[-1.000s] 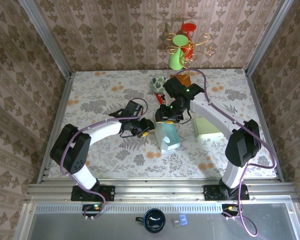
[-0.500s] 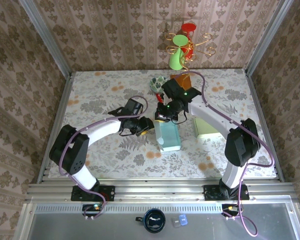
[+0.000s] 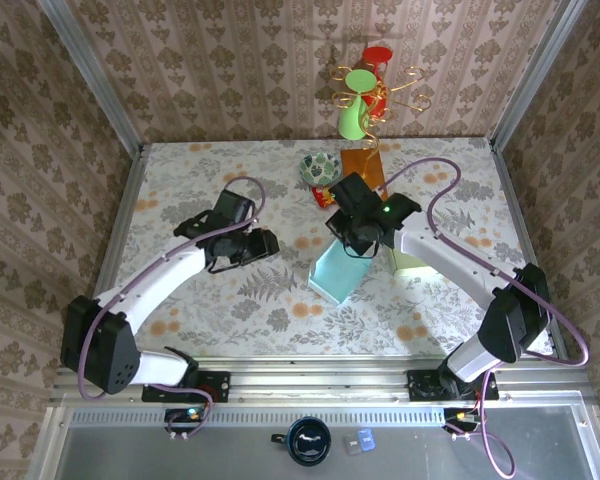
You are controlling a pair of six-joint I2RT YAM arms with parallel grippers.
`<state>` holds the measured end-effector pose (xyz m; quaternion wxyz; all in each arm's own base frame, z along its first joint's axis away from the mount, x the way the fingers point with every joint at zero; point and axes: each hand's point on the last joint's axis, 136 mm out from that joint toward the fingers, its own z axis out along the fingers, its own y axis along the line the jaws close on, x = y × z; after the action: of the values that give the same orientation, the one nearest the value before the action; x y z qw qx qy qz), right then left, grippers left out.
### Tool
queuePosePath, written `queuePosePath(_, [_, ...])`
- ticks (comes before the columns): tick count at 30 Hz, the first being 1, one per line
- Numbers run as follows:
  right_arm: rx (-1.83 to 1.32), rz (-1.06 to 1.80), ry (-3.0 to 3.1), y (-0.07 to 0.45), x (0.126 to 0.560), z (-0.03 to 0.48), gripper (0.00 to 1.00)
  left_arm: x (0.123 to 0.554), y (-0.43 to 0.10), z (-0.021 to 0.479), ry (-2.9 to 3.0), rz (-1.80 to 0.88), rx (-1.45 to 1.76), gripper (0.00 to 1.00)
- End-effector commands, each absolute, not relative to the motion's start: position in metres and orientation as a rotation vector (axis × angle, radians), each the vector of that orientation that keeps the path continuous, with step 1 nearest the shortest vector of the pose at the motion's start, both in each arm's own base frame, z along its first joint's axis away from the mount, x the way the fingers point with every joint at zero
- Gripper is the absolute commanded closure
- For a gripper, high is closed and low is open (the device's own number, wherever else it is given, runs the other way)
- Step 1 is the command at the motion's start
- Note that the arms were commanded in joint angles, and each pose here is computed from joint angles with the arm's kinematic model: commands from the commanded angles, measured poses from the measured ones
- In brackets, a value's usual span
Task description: Fold the paper box
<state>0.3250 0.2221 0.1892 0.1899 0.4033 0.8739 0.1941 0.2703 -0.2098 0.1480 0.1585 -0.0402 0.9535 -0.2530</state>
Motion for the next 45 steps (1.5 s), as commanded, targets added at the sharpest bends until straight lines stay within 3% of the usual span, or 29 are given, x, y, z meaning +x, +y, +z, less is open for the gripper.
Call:
queuePosePath(1, [1.532, 0.309, 2.211, 0.182, 0.318, 0.188, 1.0, 0.258, -0.2, 0.151, 2.762, -0.687, -0.011, 0.55])
queuePosePath(8, [1.846, 0.358, 2.025, 0.193, 0.334, 0.168, 1.0, 0.249, -0.204, 0.157, 2.773, -0.726, 0.096, 0.55])
queuePosePath(15, [1.887, 0.377, 2.014, 0.199, 0.342, 0.169, 0.99, 0.24, -0.212, 0.161, 2.743, -0.774, 0.251, 0.55])
queuePosePath(23, [1.762, 0.448, 2.058, 0.196, 0.342, 0.18, 0.71, 0.245, -0.224, 0.156, 2.73, -0.79, 0.304, 0.54])
queuePosePath(27, [1.626, 0.486, 2.108, 0.194, 0.349, 0.196, 0.61, 0.247, -0.234, 0.155, 2.715, -0.791, 0.345, 0.53])
queuePosePath(32, [1.304, 0.516, 2.2, 0.183, 0.362, 0.224, 0.51, 0.248, -0.242, 0.158, 2.683, -0.796, 0.395, 0.51])
queuePosePath(39, [0.262, 0.659, 2.248, 0.172, 0.37, 0.28, 0.45, 0.228, -0.247, 0.17, 2.574, -0.756, 0.593, 0.48])
queuePosePath(41, [-0.048, 0.634, 2.26, 0.17, 0.354, 0.27, 0.45, 0.223, -0.249, 0.171, 2.501, -0.717, 0.666, 0.42])
queuePosePath(45, [-0.35, 0.541, 2.34, 0.156, 0.331, 0.235, 0.45, 0.227, -0.256, 0.174, 2.446, -0.718, 0.707, 0.4])
